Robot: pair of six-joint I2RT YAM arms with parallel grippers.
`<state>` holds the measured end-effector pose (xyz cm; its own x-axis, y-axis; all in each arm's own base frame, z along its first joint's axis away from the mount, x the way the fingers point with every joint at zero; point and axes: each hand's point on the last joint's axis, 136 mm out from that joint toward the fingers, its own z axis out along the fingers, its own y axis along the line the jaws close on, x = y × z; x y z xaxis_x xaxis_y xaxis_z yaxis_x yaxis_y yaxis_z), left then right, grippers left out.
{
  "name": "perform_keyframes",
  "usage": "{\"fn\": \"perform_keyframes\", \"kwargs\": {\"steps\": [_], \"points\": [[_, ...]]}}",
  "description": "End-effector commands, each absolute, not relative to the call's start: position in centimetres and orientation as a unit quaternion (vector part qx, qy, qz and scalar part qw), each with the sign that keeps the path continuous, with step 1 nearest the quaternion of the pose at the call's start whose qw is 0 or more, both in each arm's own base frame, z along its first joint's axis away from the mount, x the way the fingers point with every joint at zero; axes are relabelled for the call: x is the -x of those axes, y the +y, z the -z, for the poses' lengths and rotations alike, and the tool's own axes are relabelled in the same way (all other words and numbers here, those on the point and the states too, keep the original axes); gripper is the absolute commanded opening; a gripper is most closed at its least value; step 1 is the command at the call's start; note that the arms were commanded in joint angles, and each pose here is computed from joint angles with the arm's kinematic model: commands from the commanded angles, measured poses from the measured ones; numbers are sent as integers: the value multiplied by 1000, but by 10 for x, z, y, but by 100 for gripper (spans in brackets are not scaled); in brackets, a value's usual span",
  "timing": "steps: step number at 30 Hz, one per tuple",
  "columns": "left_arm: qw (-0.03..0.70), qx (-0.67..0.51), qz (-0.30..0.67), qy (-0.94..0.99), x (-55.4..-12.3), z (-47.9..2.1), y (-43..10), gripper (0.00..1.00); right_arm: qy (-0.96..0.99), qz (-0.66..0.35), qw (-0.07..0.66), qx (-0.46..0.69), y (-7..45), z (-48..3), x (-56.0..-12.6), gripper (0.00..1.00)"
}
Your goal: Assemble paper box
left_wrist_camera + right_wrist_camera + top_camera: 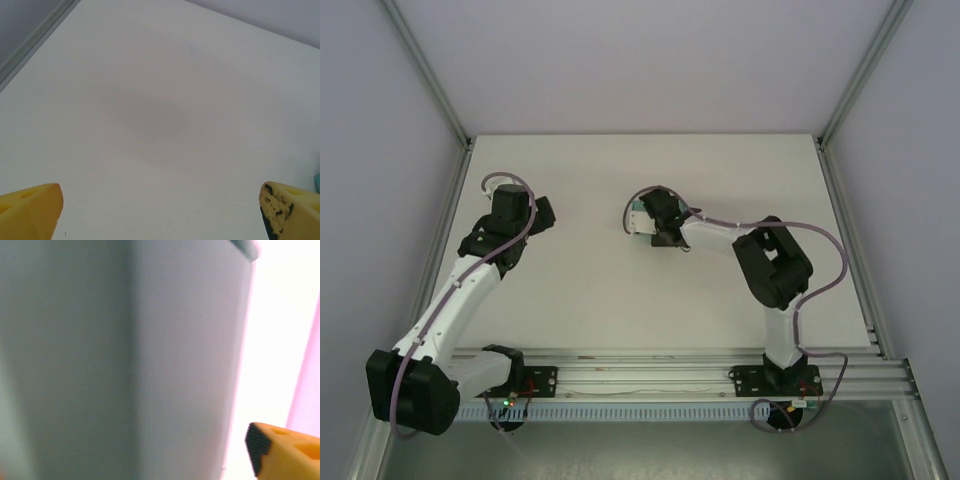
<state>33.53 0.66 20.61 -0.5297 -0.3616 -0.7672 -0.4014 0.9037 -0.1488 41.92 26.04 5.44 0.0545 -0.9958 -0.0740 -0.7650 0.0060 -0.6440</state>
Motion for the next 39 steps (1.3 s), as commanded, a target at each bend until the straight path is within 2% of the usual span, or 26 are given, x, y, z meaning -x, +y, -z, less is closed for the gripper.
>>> {"fn": "perform_keyframes", "kwargs": {"steps": [1,7,10,14,18,22,25,28,36,39], "points": [[434,210,-18,876,-341,-205,5,100,665,200,264,670,257,-74,-402,97],[433,195,-11,880,-345,-204,0,100,689,110,229,679,259,-88,-361,100],[430,183,-5,884,-348,-201,-5,100,697,85,249,667,262,-103,-355,100],[434,184,-18,882,-353,-198,-1,100,731,45,319,602,259,-142,-361,100],[454,183,-43,871,-360,-194,8,100,790,17,426,440,223,-188,-383,100],[485,182,-73,852,-371,-183,22,100,845,12,506,170,133,-214,-404,100],[513,191,-101,831,-377,-171,38,100,860,-1,510,7,62,-196,-399,100],[550,196,-113,804,-381,-162,52,100,843,18,529,-98,12,-176,-390,100],[610,163,-141,762,-389,-167,66,100,793,65,590,-137,-25,-127,-383,100],[633,154,-114,750,-388,-172,65,100,789,72,586,-171,-40,-112,-386,100]]}}
